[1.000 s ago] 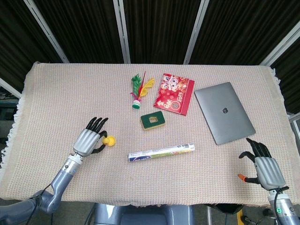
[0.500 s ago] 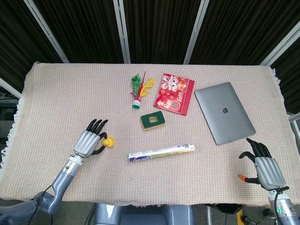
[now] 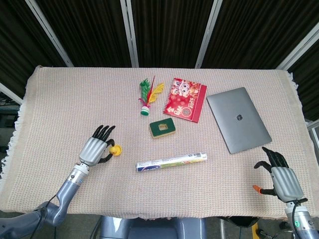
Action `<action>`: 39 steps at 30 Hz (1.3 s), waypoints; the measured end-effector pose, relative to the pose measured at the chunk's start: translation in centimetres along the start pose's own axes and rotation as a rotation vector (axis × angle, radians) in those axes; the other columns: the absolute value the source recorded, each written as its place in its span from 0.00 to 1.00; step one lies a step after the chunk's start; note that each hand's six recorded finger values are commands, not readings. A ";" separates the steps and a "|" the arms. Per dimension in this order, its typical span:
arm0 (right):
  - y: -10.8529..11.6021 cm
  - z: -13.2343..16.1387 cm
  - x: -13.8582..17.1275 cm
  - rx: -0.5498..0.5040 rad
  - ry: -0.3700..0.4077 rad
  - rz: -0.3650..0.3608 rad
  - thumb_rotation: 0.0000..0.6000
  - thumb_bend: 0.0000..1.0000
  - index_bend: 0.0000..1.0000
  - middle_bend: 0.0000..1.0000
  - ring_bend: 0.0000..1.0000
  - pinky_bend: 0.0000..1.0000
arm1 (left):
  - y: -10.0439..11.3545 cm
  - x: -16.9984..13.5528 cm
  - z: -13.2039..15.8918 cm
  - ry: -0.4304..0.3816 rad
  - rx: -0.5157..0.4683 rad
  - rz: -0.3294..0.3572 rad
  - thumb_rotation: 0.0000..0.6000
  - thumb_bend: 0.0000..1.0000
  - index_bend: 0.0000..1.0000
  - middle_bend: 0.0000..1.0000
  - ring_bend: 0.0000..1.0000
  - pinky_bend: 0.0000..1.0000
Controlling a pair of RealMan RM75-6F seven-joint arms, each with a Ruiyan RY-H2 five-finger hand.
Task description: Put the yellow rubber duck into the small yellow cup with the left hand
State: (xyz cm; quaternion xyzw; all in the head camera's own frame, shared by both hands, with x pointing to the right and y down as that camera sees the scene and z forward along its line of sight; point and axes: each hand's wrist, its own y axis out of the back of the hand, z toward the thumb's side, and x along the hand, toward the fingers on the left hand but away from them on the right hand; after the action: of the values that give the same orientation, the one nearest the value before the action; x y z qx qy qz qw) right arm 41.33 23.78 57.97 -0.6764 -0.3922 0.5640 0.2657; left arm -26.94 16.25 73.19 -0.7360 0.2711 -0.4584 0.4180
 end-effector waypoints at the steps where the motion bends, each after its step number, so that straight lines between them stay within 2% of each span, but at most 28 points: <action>1: 0.0 0.0 0.0 -0.001 0.000 0.000 1.00 0.00 0.41 0.01 0.00 0.00 | 0.0 0.1 0.1 -0.002 0.001 -0.001 1.00 0.34 0.52 0.00 0.00 0.00; 6: 0.0 0.0 0.0 -0.006 -0.001 0.000 1.00 0.00 0.41 0.01 0.00 0.00 | -0.2 0.2 0.2 -0.005 0.002 -0.005 1.00 0.34 0.51 0.00 0.00 0.00; 12: 0.0 -0.1 0.0 -0.011 -0.003 0.001 1.00 0.00 0.41 0.01 0.00 0.00 | -0.4 0.4 0.4 -0.010 0.001 -0.007 1.00 0.30 0.44 0.00 0.00 0.00; 23: 0.0 0.0 0.0 -0.015 -0.004 0.002 1.00 0.00 0.41 0.01 0.00 0.00 | -0.2 0.5 0.7 -0.018 -0.008 0.001 1.00 0.23 0.36 0.00 0.00 0.00; 29: 0.0 0.0 0.0 -0.014 -0.004 0.002 1.00 0.00 0.41 0.01 0.00 0.00 | 0.3 0.5 0.8 -0.037 -0.001 0.009 1.00 0.20 0.27 0.00 0.00 0.00; 33: 0.0 0.0 0.0 -0.012 -0.001 0.001 1.00 0.00 0.41 0.01 0.00 0.00 | 1.3 0.5 0.6 -0.063 0.032 0.027 1.00 0.18 0.20 0.00 0.00 0.00; 39: 0.1 -0.1 -0.1 0.027 0.005 -0.002 1.00 0.00 0.42 0.01 0.00 0.00 | 5.0 -0.5 -0.5 -0.134 0.171 0.088 1.00 0.14 0.16 0.00 0.00 0.00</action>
State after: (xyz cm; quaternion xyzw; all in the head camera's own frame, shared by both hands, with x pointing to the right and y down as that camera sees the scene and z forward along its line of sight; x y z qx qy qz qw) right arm 41.47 23.67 57.98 -0.6738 -0.3844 0.5674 0.2764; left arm -27.68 13.96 68.81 -0.7140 0.2343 -0.4109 0.5162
